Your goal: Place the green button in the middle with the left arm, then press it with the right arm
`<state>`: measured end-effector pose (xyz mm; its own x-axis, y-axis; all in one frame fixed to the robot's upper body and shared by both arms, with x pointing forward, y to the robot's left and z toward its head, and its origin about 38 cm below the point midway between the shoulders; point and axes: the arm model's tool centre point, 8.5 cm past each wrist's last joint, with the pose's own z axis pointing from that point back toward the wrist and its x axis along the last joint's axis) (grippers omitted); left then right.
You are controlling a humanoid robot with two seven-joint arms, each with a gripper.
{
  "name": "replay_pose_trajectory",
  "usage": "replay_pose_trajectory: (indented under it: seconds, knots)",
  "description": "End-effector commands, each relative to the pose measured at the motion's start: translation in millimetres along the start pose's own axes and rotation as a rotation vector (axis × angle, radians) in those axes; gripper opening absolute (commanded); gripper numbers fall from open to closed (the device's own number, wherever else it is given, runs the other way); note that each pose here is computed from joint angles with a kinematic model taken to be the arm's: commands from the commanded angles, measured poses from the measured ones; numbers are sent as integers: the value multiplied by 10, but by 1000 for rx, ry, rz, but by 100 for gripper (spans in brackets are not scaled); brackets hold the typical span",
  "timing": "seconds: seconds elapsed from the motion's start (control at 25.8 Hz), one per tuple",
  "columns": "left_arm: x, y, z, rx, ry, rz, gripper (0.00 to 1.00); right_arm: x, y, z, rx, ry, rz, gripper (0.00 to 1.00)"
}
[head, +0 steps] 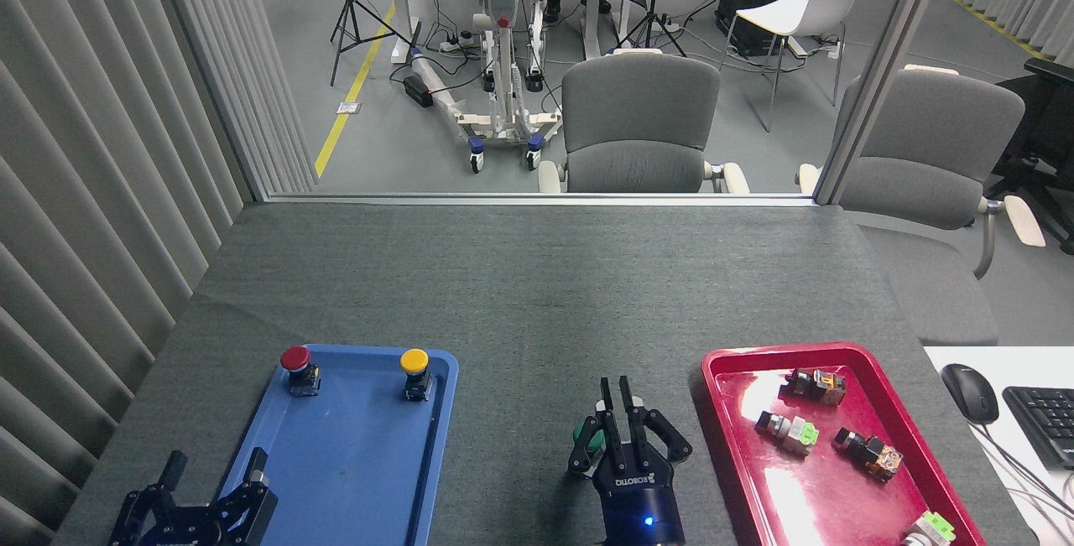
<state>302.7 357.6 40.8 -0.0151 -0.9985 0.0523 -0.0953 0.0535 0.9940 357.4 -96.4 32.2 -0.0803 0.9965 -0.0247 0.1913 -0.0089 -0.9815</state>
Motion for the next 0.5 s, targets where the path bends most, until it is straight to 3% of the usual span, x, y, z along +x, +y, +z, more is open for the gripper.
replay_pose_trajectory:
  seconds: [0.0,0.19,0.46]
  knots:
    - [-25,21,0,3,2,-9,100,-98,-15,-3,-19,32,1,98]
    - [-75,-130,40,-53,7,-10,100,-456,146,167,34,99,30,99]
    - [-49,-122,39,-52,-18,-5,100,-803,235,503,81,106,21,99]
